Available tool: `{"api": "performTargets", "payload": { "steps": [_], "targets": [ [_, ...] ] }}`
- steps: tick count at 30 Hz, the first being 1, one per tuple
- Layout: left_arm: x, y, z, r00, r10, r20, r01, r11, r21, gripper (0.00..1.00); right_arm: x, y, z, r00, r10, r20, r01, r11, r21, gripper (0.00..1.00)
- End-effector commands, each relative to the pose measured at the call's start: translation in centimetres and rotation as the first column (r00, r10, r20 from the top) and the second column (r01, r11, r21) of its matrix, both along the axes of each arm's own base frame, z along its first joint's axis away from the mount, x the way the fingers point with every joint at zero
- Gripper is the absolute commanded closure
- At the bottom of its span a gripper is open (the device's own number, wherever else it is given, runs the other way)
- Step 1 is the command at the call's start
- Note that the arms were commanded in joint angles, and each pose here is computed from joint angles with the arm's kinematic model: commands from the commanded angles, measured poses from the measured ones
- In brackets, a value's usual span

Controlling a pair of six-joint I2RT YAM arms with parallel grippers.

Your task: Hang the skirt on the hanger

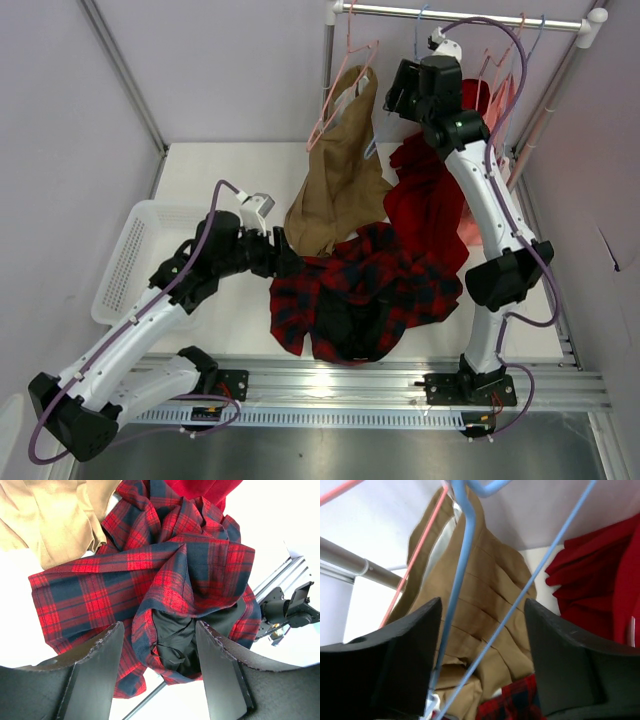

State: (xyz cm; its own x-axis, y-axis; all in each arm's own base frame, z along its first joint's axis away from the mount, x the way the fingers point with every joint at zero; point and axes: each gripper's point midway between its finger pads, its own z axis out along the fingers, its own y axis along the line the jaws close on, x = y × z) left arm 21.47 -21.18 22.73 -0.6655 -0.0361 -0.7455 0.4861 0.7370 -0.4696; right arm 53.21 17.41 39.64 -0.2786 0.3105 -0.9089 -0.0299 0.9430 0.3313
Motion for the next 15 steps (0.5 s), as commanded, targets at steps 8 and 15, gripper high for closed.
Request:
{"api": "performTargets", "payload": {
  "steps": [8,15],
  "targets": [
    [0.2,-0.1,1.3,0.999,-0.008,0.045,0.009,1.000,-0.023,0.36,-3.2,-3.2,4.8,0.993,-0.047,0.112,0.053,0.997,-0.047,0.43],
    [0.1,0.0,1.2,0.999,-0.006,0.046,0.007,1.000,-0.020,0.36,-2.8,-3.9,4.8,0.992,-0.057,0.116,0.067,0.994,-0.085,0.51]
  ]
}}
